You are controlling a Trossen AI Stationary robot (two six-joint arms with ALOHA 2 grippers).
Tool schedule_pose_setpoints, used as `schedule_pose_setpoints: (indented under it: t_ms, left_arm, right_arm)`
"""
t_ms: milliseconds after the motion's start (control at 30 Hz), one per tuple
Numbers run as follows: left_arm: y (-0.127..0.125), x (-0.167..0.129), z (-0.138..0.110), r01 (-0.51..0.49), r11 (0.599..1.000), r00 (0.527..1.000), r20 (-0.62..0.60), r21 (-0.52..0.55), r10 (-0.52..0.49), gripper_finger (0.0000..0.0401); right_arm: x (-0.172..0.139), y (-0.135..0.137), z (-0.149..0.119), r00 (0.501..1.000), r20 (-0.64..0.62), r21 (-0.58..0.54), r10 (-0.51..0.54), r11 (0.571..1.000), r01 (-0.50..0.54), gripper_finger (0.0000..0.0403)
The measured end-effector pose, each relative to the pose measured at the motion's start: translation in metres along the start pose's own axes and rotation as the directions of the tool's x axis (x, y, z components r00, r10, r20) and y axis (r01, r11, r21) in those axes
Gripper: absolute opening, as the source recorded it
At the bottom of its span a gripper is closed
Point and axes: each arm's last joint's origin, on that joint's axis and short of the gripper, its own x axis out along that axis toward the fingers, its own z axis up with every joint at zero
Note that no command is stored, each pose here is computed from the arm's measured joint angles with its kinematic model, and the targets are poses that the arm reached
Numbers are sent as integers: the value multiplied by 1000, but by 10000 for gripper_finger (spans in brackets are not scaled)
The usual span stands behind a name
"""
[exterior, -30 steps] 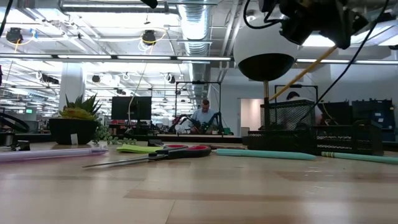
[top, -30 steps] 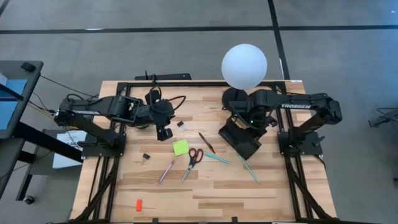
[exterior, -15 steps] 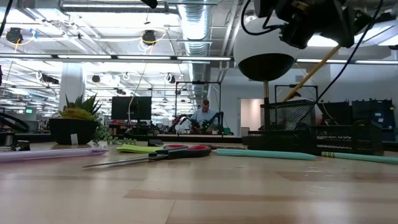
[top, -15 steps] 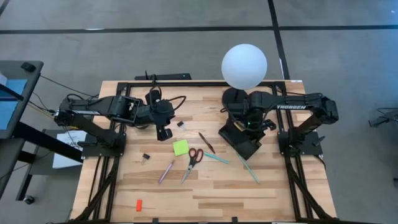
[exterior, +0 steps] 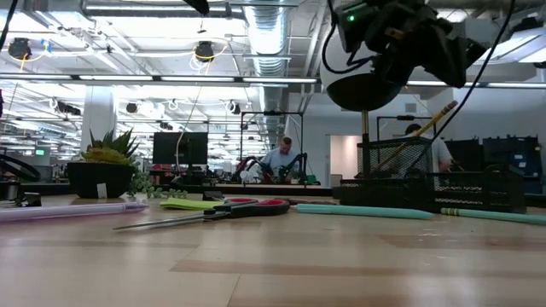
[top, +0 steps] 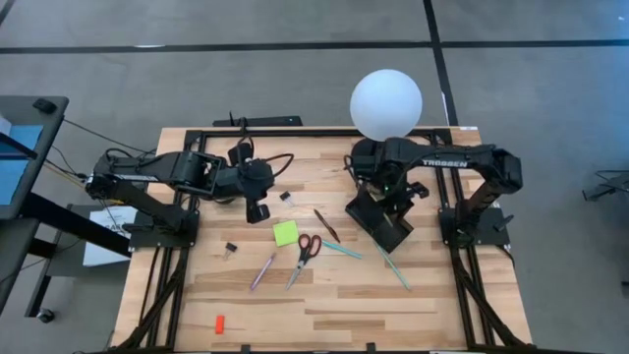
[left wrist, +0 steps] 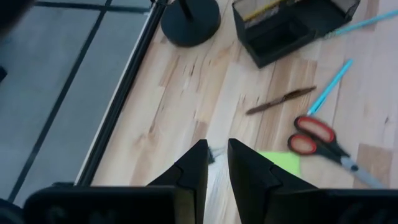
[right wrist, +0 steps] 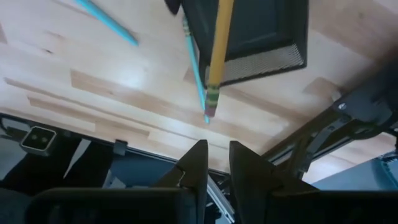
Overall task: Pick and place office supplies into organizer
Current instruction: Put the yellow pencil into the black desk organizer
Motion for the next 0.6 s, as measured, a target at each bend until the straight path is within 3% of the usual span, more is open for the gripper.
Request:
schedule_pose_setpoints:
  t_ms: [200,367,500,600]
  left_arm:
    - [1,0,-4,-11,1000,999,-35,19,11,57]
    - [2,0,-4,-34,999,999,-29,19,34,57]
    - [3,-2,-1,-65,998,998,-8,4,65,57]
    - [5,-9,5,-62,998,997,39,-25,63,57]
  right_arm:
    - [-11,-12,10,999,19,-35,41,999,-41,62]
    - [-33,-8,1,991,76,-181,107,979,-92,63]
    - [-48,-6,-16,970,236,-256,66,967,-3,55]
    - [-55,-11,-37,925,381,-230,15,970,79,28]
